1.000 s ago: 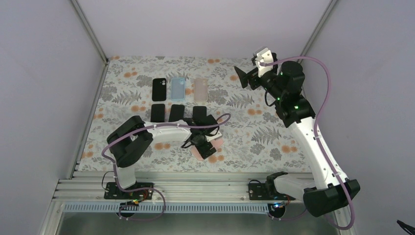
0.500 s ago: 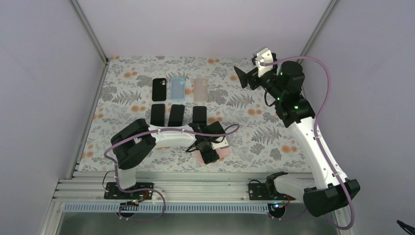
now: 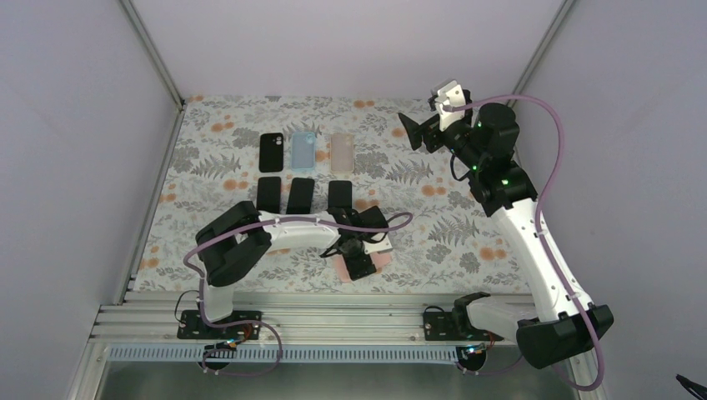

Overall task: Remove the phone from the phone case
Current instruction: Pick up the phone at the center of the board.

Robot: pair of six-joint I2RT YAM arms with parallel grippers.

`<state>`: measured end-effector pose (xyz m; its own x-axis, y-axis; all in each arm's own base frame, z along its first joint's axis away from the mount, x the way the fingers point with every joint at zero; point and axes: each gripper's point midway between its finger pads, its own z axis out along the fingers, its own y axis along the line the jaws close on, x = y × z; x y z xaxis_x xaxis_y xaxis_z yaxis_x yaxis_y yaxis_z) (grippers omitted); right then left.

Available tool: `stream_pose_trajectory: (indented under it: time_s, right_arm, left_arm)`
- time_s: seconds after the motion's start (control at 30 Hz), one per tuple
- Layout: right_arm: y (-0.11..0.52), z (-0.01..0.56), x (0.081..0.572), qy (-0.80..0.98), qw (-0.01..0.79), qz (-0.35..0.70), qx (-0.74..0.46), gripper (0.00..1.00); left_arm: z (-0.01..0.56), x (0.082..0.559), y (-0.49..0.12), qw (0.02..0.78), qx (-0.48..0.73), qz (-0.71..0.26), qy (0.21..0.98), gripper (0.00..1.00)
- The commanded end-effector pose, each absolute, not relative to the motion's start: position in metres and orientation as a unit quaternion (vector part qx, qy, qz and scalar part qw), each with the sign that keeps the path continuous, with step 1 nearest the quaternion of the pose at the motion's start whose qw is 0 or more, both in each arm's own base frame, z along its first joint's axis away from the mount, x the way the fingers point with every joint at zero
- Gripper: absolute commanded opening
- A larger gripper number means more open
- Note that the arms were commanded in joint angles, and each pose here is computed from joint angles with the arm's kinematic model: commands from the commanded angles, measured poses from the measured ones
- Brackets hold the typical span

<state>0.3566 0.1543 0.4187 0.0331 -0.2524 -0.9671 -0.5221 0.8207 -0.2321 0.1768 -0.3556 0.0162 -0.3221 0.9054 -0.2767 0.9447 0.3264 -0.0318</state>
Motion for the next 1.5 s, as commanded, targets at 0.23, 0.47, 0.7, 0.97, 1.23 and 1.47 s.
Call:
stream_pose_trajectory:
  time_s: [0.23, 0.47, 0.7, 0.97, 1.23, 1.47]
  right_arm:
    - [0.150, 0.436, 0.355, 0.677, 0.675, 0.097, -0.277, 0.99]
    - [0.161, 0.439, 0.348, 0.667, 0.668, 0.121, -0.307, 0.99]
    - [0.171, 0.439, 0.340, 0.662, 0.659, 0.152, -0.323, 0.99]
    - [0.171, 0.434, 0.341, 0.676, 0.643, 0.206, -0.297, 0.99]
    - [0.151, 0.409, 0.352, 0.722, 0.604, 0.272, -0.199, 0.99]
    - [0.131, 0.373, 0.357, 0.751, 0.541, 0.356, -0.129, 0.99]
  left_arm:
    - [-0.012, 0.164, -0.340, 0.042, 0.578, -0.061, 0.813, 0.71]
    - [0.063, 0.186, -0.382, 0.131, 0.560, -0.156, 0.803, 0.58]
    - [0.110, 0.226, -0.387, 0.205, 0.512, -0.196, 0.811, 0.51]
    - [0.170, 0.288, -0.375, 0.292, 0.443, -0.217, 0.819, 0.50]
    - [0.234, 0.339, -0.360, 0.389, 0.391, -0.201, 0.810, 0.49]
    - [0.279, 0.354, -0.365, 0.434, 0.379, -0.215, 0.789, 0.49]
